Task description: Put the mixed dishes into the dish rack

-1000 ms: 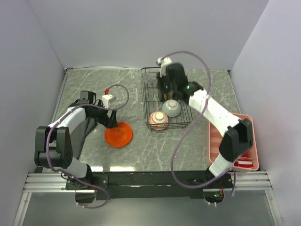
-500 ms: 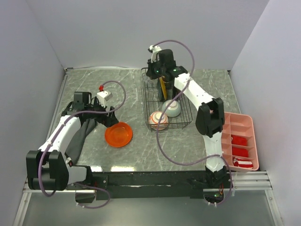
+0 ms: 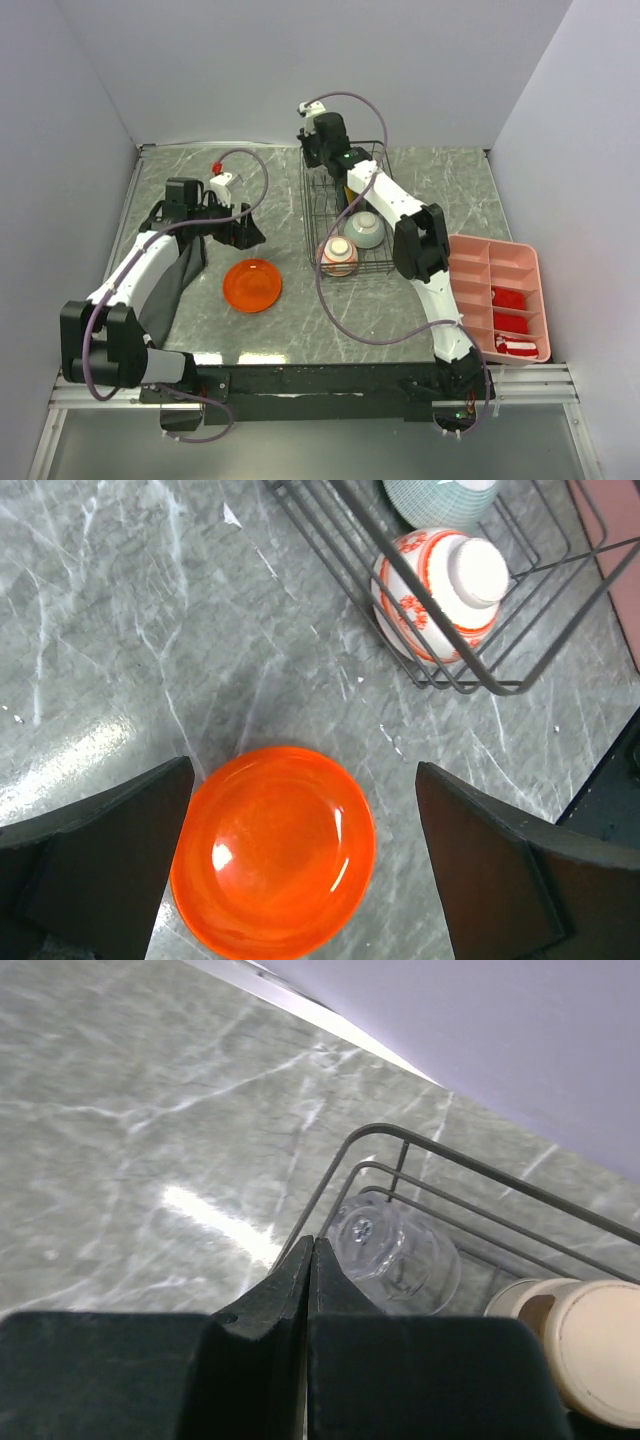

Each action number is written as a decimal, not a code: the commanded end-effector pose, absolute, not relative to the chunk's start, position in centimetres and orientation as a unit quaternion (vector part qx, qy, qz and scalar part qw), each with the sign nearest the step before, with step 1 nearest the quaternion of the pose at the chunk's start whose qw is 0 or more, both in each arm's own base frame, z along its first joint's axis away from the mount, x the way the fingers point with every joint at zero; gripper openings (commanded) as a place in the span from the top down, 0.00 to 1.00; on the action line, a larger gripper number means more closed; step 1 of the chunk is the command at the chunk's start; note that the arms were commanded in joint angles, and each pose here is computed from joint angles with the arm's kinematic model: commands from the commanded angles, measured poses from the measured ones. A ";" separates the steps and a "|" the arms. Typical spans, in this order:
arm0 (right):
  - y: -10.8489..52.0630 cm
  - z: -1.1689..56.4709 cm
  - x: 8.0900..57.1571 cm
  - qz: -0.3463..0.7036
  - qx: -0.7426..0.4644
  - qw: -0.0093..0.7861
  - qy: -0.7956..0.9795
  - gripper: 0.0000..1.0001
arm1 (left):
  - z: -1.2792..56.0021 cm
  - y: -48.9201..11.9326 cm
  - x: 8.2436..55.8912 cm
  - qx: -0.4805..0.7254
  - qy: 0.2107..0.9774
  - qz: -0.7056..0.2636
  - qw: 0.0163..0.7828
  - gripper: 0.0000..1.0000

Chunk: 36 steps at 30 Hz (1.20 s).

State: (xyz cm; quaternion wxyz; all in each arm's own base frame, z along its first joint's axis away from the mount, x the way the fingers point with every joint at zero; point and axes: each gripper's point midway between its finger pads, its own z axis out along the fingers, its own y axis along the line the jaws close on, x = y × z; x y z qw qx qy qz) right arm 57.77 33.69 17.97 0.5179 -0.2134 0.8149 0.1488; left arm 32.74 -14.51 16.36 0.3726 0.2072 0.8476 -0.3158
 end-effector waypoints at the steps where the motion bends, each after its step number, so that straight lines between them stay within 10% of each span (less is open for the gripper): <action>1: 34.1 19.3 59.4 0.088 -0.221 0.566 0.789 1.00 | 18.1 -14.6 31.4 0.211 0.835 -0.322 0.392 0.01; 25: 28.8 14.0 61.3 -0.055 -0.202 0.546 0.812 1.00 | 18.6 -13.0 32.1 0.168 0.838 -0.321 0.409 0.01; 36: 30.9 18.0 60.4 0.034 -0.187 0.564 0.803 1.00 | 18.6 -13.0 31.5 0.167 0.835 -0.322 0.413 0.01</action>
